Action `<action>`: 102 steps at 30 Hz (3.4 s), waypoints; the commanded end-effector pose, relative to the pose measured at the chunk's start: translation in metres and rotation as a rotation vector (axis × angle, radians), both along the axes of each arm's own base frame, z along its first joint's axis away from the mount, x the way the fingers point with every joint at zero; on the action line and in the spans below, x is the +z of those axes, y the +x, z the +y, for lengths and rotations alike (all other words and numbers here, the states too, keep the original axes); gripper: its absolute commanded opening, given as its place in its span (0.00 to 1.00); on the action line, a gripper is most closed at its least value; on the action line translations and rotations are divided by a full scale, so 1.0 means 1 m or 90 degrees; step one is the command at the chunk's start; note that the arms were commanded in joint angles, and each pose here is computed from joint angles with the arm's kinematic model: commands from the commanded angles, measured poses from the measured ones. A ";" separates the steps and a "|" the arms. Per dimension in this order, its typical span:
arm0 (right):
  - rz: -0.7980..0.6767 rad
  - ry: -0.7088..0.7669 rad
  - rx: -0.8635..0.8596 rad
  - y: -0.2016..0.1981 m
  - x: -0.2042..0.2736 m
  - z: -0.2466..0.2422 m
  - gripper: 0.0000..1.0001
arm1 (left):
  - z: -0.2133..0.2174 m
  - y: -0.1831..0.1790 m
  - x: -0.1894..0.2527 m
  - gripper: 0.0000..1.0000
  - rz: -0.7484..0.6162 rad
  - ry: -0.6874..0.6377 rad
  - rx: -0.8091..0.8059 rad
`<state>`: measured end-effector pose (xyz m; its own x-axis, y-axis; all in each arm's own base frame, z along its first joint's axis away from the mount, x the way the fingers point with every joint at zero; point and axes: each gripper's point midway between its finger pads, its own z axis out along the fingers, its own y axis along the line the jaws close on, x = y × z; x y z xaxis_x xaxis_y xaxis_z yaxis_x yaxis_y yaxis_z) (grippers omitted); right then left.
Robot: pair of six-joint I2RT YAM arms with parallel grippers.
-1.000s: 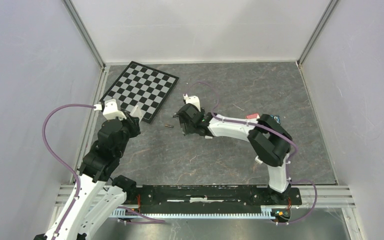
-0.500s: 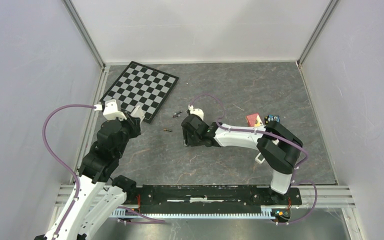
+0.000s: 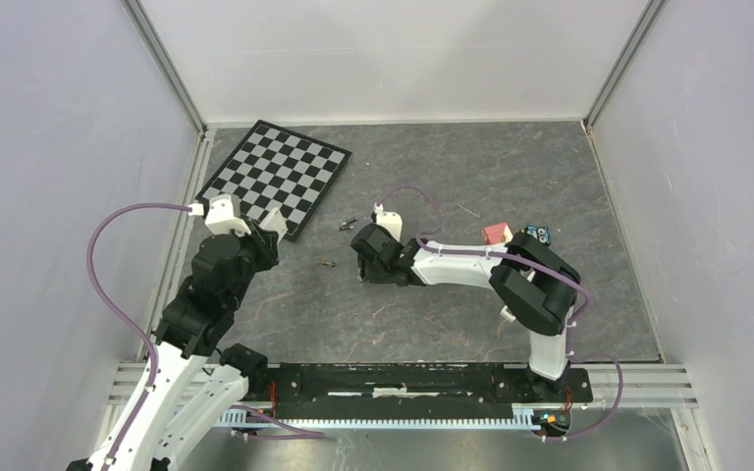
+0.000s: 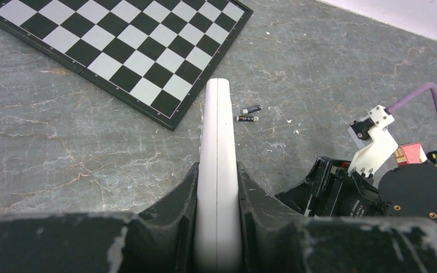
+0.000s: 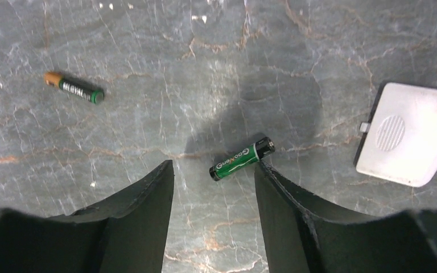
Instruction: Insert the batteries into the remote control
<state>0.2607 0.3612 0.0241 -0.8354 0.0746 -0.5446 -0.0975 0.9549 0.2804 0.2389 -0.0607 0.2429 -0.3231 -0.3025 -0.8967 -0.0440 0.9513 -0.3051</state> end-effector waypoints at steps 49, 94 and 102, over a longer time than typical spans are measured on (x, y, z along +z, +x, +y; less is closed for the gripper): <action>-0.006 -0.211 0.120 -0.012 -0.035 -0.032 0.46 | -0.008 -0.021 -0.051 0.02 0.138 -0.022 -0.013; -0.157 -0.024 0.065 0.011 0.061 -0.058 0.05 | -0.081 -0.012 -0.017 0.02 0.032 -0.163 -0.229; -0.290 0.172 0.064 0.016 0.180 -0.066 0.05 | -0.124 -0.011 0.020 0.02 -0.050 -0.287 -0.361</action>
<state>0.2724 0.2878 0.1399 -0.6260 0.0771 -0.7760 -0.2626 0.9162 0.3028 0.2267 -0.1526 0.2100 -0.5321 -0.3665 -0.7633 0.2771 0.7765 -0.5660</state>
